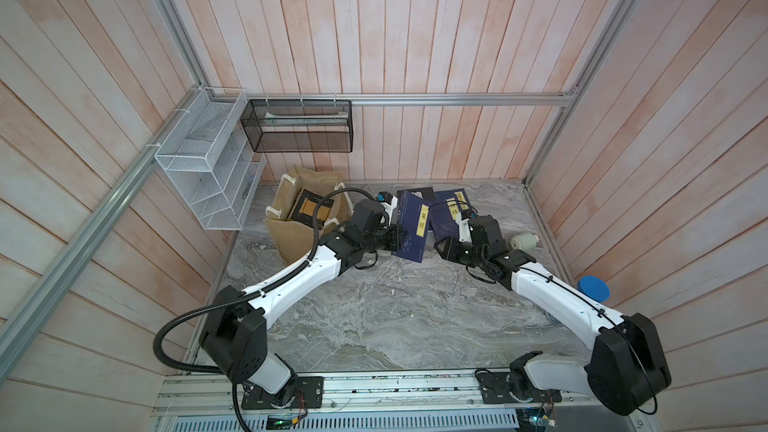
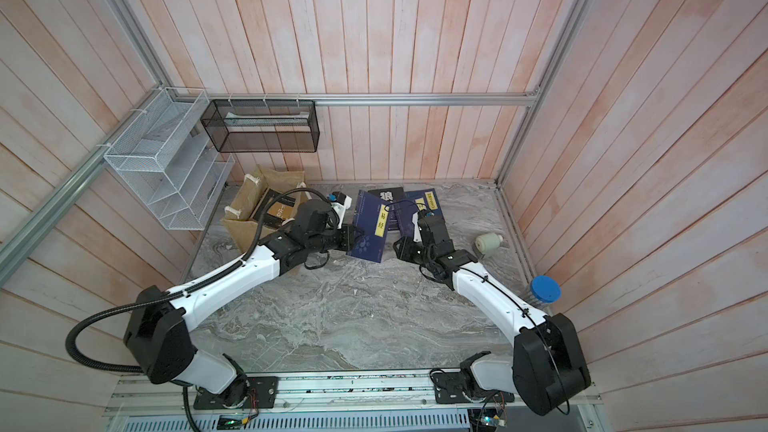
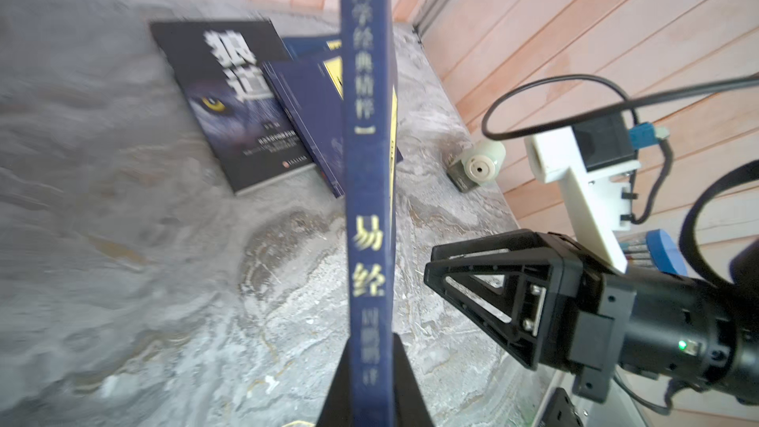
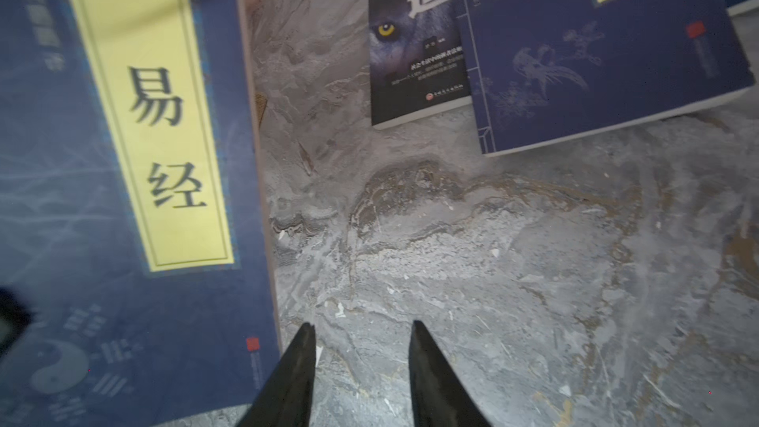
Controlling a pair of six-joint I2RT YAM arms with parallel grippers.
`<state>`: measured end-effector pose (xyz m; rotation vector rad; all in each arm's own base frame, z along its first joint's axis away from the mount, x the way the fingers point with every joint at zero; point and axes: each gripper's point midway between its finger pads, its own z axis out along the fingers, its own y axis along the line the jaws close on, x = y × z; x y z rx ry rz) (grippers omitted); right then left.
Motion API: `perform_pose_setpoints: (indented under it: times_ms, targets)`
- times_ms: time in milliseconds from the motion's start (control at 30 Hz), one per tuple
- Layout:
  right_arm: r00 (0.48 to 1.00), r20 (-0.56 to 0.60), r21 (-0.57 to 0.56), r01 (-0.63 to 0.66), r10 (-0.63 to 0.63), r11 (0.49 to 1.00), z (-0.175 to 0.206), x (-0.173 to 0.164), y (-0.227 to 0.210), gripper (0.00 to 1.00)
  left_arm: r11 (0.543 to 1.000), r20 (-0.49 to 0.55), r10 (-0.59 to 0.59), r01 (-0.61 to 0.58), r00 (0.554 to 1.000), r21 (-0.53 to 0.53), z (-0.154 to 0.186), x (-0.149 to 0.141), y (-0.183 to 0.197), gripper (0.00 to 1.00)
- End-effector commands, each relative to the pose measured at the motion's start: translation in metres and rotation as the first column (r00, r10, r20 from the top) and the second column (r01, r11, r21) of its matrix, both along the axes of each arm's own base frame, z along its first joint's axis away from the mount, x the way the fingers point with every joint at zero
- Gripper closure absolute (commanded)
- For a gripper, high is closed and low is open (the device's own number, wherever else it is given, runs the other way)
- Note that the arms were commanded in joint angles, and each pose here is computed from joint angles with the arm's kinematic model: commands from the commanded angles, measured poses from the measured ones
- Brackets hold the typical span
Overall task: Put the books into the canvas bag
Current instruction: Pick up the book from the center of the board, then place the book in the canvas bag.
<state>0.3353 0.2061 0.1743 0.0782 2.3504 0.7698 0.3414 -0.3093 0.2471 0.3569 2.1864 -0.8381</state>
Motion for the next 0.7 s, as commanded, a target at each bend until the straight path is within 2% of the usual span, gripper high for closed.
perform_pose_setpoints:
  times_ms: [0,200,400,667]
  targets:
    - [1.0,0.022,-0.003,-0.004,0.004,1.0,0.015,0.008,0.019,0.6,0.988,0.132,0.057,-0.075,0.99,0.137,0.022,-0.007,0.039,1.0]
    - [0.992,0.089,0.013,-0.088,0.086,0.996,0.051,0.019,0.068,0.58,0.936,0.308,0.195,-0.27,0.931,0.224,0.07,-0.027,0.109,1.0]
    - [0.979,0.149,0.035,-0.144,0.137,0.989,0.082,0.032,0.118,0.58,0.888,0.457,0.313,-0.427,0.833,0.169,0.116,-0.057,0.167,1.0]
    - [0.945,0.231,0.066,-0.254,0.233,0.965,0.123,0.044,0.201,0.56,0.81,0.573,0.395,-0.567,0.718,0.152,0.153,-0.086,0.223,1.0]
